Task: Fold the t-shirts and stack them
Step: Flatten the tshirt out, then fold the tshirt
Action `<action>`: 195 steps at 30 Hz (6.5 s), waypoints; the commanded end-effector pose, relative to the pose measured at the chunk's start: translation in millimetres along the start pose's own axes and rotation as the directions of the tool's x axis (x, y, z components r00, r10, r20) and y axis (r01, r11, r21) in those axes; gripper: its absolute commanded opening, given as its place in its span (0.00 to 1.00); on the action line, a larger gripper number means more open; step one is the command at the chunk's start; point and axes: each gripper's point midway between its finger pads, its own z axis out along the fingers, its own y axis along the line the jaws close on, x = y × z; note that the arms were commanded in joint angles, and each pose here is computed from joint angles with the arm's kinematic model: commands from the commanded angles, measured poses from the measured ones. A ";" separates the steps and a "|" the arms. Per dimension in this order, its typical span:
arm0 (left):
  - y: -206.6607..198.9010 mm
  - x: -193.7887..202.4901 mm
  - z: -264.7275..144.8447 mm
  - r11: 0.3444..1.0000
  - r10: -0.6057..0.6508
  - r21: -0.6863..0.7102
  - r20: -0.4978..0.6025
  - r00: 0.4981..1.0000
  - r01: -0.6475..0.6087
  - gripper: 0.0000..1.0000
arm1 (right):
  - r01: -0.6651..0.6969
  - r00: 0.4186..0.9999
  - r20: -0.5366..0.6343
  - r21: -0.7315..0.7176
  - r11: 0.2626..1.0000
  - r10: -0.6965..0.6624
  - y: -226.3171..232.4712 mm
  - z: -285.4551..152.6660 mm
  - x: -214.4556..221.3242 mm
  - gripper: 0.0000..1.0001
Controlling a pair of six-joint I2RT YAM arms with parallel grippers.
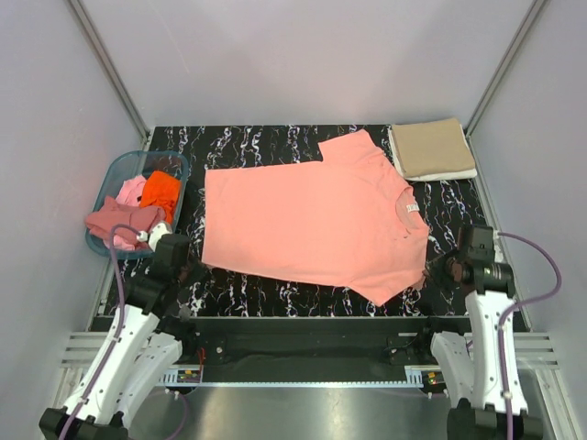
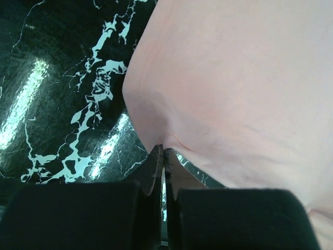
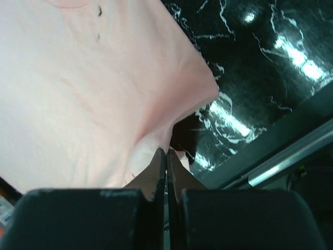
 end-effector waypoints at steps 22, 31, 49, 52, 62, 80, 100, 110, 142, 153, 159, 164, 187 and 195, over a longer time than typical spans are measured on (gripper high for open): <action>-4.8 -51.5 49.9 0.966 0.127 -0.241 0.111 0.986 -0.097 0.00 | 0.378 0.924 0.068 -0.016 0.926 -0.376 124.6 61.1 -76.5 0.00; -8.0 -70.5 60.5 0.942 0.199 -0.301 0.146 0.969 -0.148 0.00 | 0.499 0.863 0.115 -0.036 0.866 -0.492 153.9 66.5 -85.0 0.00; -14.8 -69.8 94.8 0.916 0.204 -0.369 0.086 0.975 -0.159 0.00 | 0.575 0.809 0.179 -0.043 0.817 -0.560 183.2 83.3 -105.5 0.00; -16.6 -72.6 99.3 0.912 0.203 -0.376 0.075 0.976 -0.161 0.00 | 0.594 0.795 0.194 -0.050 0.803 -0.575 193.2 84.1 -107.9 0.00; -12.2 -74.4 113.8 0.880 0.238 -0.433 0.046 0.970 -0.195 0.00 | 0.680 0.716 0.239 -0.024 0.733 -0.656 223.5 91.7 -114.7 0.00; -14.6 -85.5 124.5 0.854 0.275 -0.460 0.003 0.961 -0.243 0.00 | 0.688 0.699 0.145 0.127 0.714 -0.700 199.0 102.0 -110.7 0.00; 2.6 -43.8 36.7 0.964 0.161 -0.220 0.029 0.986 -0.151 0.00 | 0.329 0.942 0.069 -0.004 0.944 -0.328 58.2 -31.6 -23.1 0.00; 8.6 -31.5 39.0 0.965 0.148 -0.220 -0.004 0.989 -0.145 0.00 | 0.312 0.950 0.018 -0.029 0.949 -0.312 40.3 -18.9 -1.7 0.00; -7.0 -70.4 109.7 0.856 0.279 -0.436 -0.062 0.958 -0.278 0.00 | 0.689 0.709 0.110 0.105 0.717 -0.697 158.7 75.5 -89.4 0.00; -14.8 -64.2 139.5 0.839 0.292 -0.440 -0.131 0.947 -0.320 0.00 | 0.779 0.616 0.163 0.018 0.626 -0.771 205.3 98.3 -90.6 0.00; -13.6 -62.9 143.5 0.832 0.297 -0.447 -0.142 0.944 -0.329 0.00 | 0.803 0.583 0.166 0.029 0.595 -0.795 213.0 105.0 -92.3 0.00; -8.9 -68.4 141.8 0.817 0.301 -0.479 -0.120 0.946 -0.321 0.00 | 0.819 0.554 0.168 0.067 0.570 -0.815 213.6 113.0 -98.4 0.00; -11.3 -84.9 151.8 0.788 0.320 -0.524 -0.102 0.942 -0.325 0.00 | 0.824 0.544 0.136 0.102 0.558 -0.828 201.5 122.6 -97.1 0.00; -12.3 -82.9 156.9 0.787 0.318 -0.521 -0.117 0.941 -0.331 0.00 | 0.822 0.555 0.145 0.058 0.566 -0.820 213.2 126.2 -92.9 0.00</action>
